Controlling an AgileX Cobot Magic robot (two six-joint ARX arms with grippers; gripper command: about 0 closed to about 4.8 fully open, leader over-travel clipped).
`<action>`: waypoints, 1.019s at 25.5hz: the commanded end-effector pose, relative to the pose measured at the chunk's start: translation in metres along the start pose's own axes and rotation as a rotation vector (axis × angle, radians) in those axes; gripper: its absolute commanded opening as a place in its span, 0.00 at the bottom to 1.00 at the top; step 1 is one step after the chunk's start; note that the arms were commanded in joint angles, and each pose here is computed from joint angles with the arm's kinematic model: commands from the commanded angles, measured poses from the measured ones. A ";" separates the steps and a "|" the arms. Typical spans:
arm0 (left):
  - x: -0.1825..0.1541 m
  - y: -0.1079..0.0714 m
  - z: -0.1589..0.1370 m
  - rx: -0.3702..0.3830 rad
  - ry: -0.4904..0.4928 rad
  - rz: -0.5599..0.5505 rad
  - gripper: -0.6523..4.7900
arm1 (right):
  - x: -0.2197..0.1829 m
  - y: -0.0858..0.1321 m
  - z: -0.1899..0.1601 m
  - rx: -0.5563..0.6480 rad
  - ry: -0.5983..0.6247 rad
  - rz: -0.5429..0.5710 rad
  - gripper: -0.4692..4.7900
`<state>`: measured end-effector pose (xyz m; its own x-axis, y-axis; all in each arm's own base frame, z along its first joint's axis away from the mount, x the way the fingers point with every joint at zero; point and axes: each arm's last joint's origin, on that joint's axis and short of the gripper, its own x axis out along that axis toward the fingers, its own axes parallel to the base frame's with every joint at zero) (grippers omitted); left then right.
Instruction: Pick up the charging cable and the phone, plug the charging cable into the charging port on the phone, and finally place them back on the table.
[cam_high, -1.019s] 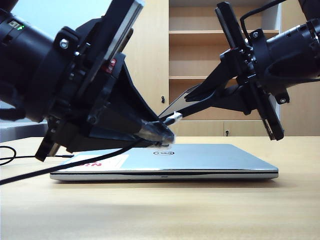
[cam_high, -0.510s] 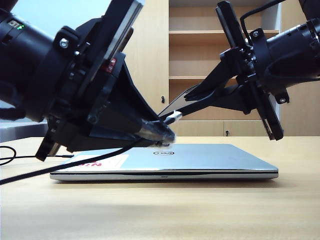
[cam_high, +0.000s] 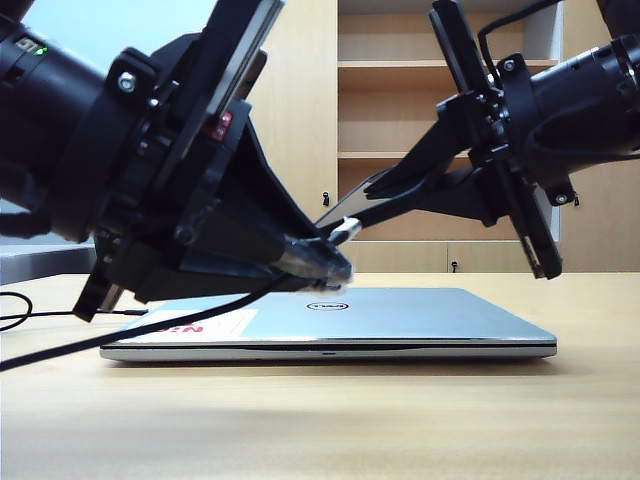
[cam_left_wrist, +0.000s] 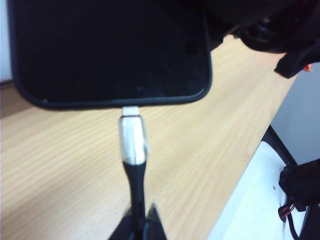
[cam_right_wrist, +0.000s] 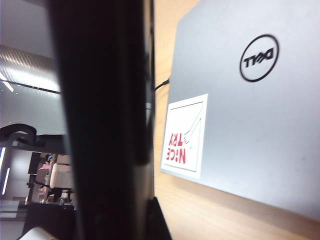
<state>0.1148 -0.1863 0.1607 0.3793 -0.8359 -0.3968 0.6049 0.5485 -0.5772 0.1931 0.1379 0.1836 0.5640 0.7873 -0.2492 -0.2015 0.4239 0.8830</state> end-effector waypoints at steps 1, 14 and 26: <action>0.000 -0.003 0.005 0.005 -0.046 -0.016 0.11 | 0.001 0.008 -0.001 0.003 0.024 0.061 0.08; 0.000 -0.002 0.004 0.022 -0.040 -0.013 0.71 | 0.001 0.008 0.001 -0.061 0.005 0.063 0.08; -0.016 -0.016 0.033 0.188 -0.121 -0.018 0.22 | -0.014 0.006 0.051 -0.133 -0.023 -0.126 0.08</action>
<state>0.1191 -0.1841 0.1957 0.4283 -0.8593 -0.2795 0.7047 0.5113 -0.4919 0.2221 0.1094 0.2055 0.6225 0.7095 -0.3303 -0.2017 0.5533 0.8082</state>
